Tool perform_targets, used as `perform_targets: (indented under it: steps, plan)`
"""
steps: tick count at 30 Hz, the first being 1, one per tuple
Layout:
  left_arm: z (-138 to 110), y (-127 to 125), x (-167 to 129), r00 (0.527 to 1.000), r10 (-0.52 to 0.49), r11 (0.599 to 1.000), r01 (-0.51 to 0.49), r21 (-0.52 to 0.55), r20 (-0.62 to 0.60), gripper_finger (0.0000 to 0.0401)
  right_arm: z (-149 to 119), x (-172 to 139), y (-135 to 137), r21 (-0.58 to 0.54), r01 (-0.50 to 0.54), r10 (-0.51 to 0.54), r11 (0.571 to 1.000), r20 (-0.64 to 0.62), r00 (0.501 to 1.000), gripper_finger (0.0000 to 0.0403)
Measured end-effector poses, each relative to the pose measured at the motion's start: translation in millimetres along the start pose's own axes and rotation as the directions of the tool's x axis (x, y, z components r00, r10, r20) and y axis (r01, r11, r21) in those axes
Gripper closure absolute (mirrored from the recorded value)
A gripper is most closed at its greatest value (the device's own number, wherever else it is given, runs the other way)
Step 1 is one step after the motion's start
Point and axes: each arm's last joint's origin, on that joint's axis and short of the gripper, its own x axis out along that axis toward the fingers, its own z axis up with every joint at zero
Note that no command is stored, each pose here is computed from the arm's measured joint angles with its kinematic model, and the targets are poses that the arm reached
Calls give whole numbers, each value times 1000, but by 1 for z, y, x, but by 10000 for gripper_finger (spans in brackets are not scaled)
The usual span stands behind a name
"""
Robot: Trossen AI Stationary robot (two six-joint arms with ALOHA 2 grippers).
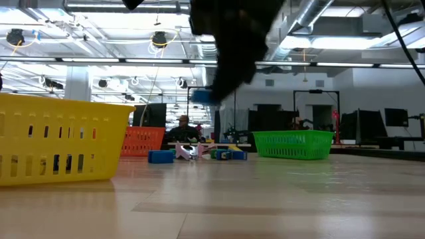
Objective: Pick and place Stapler, Stapler remover, tape
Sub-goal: Put the blue stapler into the yellow basket
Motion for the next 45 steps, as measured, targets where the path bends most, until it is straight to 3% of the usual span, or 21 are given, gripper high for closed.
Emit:
perform_targets:
  steps: [6, 16, 26, 38, 45]
  plan:
    - [0, 0, 0, 1000, 0, 1000, 0, 0, 2, 233, 26, -35, 1, -62, 120, -117, 991, 57, 992, 346]
    - [1, 0, 0, 1000, -1, 1000, 1, -1, 10, 233, 54, -82, 3, -93, 212, -195, 973, 163, 967, 346]
    - [3, 0, -7, 999, -8, 1000, 8, -5, 44, 233, 68, -119, 3, -121, 243, -212, 962, 222, 952, 346]
    - [2, 5, -48, 983, -29, 999, 32, -16, 183, 233, 70, -125, -33, -75, 282, -265, 957, 178, 948, 346]
    - [3, 5, -58, 972, -40, 999, 45, -17, 230, 233, 83, -148, -35, -46, 234, -202, 971, 363, 910, 346]
